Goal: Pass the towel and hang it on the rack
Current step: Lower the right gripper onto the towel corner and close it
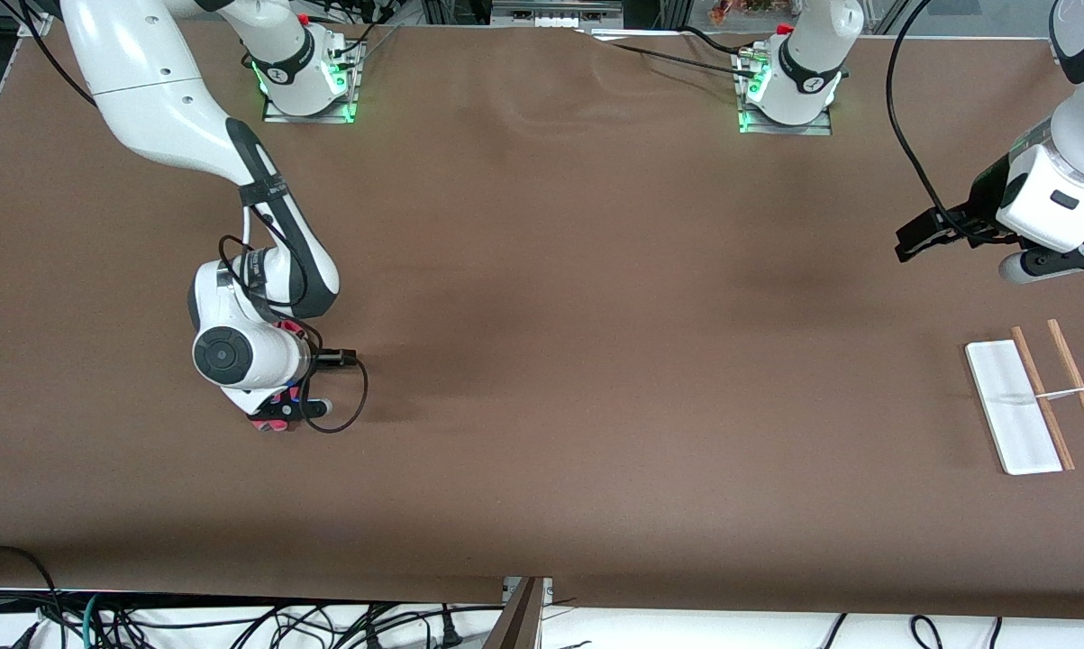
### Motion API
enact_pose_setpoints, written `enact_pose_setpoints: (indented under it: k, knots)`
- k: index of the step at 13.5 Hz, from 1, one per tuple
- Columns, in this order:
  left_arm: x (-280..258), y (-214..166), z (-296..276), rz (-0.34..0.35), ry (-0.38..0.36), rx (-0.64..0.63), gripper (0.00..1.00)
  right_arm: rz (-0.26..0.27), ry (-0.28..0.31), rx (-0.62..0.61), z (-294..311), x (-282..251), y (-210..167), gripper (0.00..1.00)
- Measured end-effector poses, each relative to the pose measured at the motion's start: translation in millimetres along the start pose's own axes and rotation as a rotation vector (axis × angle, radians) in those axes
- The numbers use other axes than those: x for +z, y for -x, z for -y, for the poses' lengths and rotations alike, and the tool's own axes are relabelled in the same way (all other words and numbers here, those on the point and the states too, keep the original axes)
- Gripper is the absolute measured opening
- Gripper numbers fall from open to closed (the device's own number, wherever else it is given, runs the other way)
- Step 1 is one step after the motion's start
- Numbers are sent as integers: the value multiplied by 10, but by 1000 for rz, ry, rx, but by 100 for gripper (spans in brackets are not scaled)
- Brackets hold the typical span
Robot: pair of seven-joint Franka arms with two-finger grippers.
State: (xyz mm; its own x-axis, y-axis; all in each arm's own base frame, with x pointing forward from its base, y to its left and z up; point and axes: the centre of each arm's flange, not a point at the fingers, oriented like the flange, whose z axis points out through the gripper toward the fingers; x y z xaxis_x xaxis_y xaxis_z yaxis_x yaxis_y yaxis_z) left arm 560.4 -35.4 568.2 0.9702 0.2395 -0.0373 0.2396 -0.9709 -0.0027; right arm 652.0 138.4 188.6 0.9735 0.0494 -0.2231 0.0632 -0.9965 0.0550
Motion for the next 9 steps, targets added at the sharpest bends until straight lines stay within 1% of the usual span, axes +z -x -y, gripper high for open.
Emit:
enact_pose_setpoints:
  k: [9]
  knots:
    - [-4,-3,7,-1,-8,1,100,32,5,8,-3,133,97,100]
